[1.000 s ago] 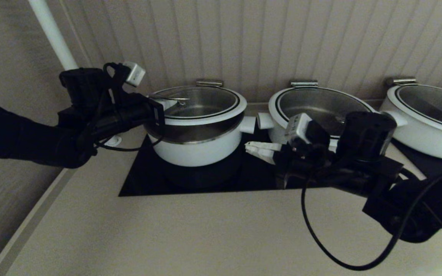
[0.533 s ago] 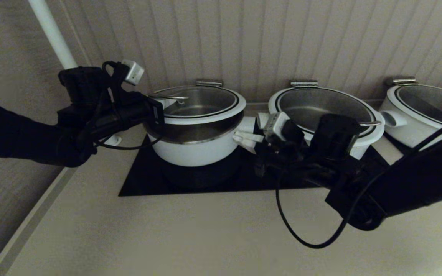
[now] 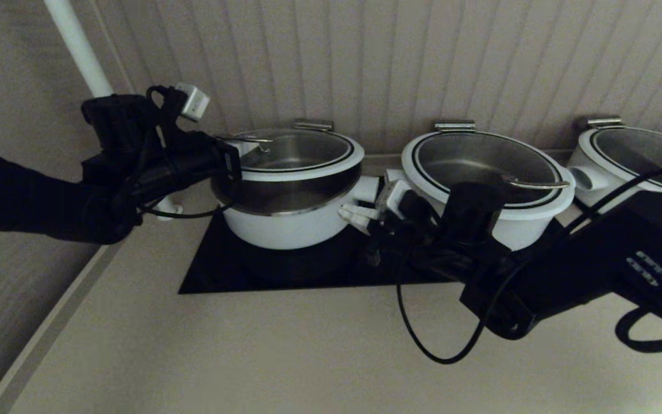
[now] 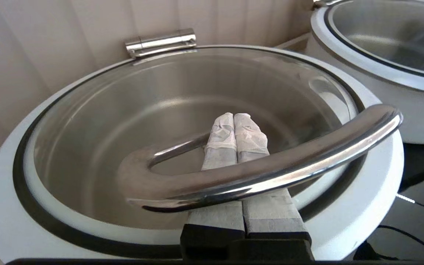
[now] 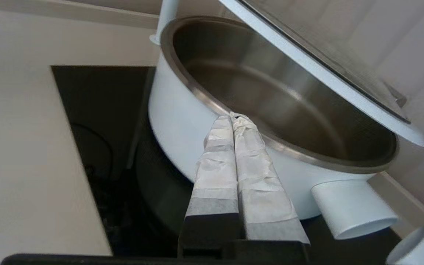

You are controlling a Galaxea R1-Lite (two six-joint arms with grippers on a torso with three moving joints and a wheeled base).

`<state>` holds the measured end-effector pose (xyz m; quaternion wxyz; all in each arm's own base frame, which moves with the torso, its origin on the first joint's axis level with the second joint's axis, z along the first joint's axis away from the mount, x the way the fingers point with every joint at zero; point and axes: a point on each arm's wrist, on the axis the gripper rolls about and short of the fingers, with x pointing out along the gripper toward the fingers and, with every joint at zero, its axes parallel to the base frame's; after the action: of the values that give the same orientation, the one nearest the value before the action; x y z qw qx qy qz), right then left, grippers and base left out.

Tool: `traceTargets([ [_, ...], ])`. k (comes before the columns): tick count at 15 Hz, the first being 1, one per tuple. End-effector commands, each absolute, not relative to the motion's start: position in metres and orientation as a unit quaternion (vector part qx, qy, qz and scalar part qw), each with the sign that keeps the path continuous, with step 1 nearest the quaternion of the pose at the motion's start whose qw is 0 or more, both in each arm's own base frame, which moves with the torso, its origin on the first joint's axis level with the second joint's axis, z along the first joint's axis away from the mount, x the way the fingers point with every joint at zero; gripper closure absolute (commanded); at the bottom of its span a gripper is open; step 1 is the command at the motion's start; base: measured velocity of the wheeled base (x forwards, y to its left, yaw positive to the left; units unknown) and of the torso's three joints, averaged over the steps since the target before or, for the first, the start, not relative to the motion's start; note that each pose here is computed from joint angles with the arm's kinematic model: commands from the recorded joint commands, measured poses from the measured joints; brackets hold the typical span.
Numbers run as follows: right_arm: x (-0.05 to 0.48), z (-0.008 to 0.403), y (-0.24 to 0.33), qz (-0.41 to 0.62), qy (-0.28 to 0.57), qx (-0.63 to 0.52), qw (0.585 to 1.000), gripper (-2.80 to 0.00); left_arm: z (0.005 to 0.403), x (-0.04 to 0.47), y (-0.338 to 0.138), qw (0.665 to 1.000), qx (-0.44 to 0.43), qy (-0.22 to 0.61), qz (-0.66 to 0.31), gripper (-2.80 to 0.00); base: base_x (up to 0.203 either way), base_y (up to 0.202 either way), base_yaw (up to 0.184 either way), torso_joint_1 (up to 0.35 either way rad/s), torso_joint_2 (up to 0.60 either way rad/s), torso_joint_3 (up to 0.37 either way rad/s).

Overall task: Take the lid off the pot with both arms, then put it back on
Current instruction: Hold the pot lid with the right arm

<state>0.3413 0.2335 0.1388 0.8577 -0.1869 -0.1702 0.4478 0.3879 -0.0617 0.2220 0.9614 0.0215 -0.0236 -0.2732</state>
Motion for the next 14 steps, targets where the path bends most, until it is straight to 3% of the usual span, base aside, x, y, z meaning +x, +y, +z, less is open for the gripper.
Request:
traceTargets([
  [1,0.352,0.134,0.240,0.441,-0.178,-0.188,0.859,0.00,0.221,0.389,-0.061,0.962,0.022,-0.024,-0.272,0.00,0.000,0.000,0.000,0.000,0.00,0.000],
  [14,0.387,0.157,0.261,0.426,-0.197,-0.186,0.863,0.00,0.225,0.385,-0.061,0.961,0.022,-0.028,-0.274,0.00,0.000,0.000,0.000,0.000,0.00,0.000],
])
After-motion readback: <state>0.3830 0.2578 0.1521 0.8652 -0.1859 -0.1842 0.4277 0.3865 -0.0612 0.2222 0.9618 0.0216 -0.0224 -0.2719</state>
